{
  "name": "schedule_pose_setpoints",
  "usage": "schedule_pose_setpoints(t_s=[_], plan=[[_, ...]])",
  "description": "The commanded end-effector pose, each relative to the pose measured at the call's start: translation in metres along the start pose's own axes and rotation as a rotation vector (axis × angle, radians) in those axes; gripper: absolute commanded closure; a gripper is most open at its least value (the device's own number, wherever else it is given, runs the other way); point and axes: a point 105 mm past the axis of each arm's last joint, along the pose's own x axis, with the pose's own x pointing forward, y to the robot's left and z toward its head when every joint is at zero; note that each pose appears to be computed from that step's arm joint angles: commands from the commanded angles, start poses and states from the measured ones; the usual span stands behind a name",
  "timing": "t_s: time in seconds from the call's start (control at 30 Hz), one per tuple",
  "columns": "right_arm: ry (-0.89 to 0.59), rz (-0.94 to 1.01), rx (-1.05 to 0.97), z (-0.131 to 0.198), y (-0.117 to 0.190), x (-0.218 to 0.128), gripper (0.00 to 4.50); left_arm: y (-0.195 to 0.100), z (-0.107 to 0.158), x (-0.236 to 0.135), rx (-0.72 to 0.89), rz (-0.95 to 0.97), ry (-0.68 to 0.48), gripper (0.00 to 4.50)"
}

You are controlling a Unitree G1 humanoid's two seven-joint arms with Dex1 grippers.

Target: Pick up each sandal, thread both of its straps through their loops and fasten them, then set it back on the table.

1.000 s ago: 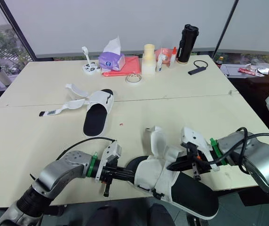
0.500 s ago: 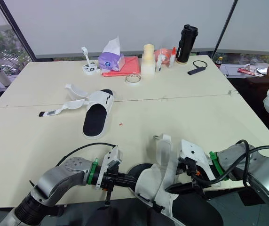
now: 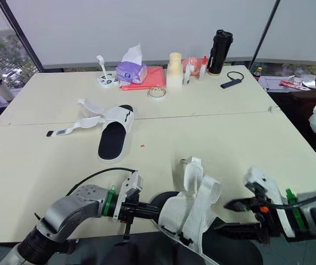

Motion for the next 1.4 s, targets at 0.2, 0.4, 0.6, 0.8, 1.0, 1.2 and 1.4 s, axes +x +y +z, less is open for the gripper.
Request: schedule_pose_setpoints(t_s=[0.2, 0.4, 0.6, 0.8, 1.0, 1.2, 1.4], plan=[[-0.051, -0.234, -0.232, 0.004, -0.012, 0.023, 0.02, 0.012, -0.016, -0.004, -0.043, 0.061, 0.056, 4.50], [-0.162, -0.315, -0.357, 0.021, -0.018, 0.037, 0.02, 0.014, -0.015, -0.007, -0.037, 0.066, 0.055, 4.50], [-0.261, -0.303, -0.376, 0.033, -0.014, 0.049, 2.81, 0.015, -0.013, -0.008, -0.036, 0.076, 0.046, 4.50], [-0.345, -0.368, -0.439, 0.058, -0.031, 0.055, 4.37, 0.031, 0.008, -0.020, -0.016, 0.150, -0.024, 4.50], [-0.405, -0.382, -0.598, 0.095, -0.056, 0.063, 4.37, 0.051, 0.033, -0.030, -0.024, 0.220, -0.114, 4.50], [-0.417, -0.325, -0.670, 0.114, -0.067, 0.072, 4.37, 0.055, 0.033, -0.031, -0.014, 0.238, -0.110, 4.50], [-0.339, -0.204, -0.729, 0.114, -0.063, 0.091, 3.03, 0.055, 0.032, -0.020, 0.015, 0.235, -0.110, 4.50]])
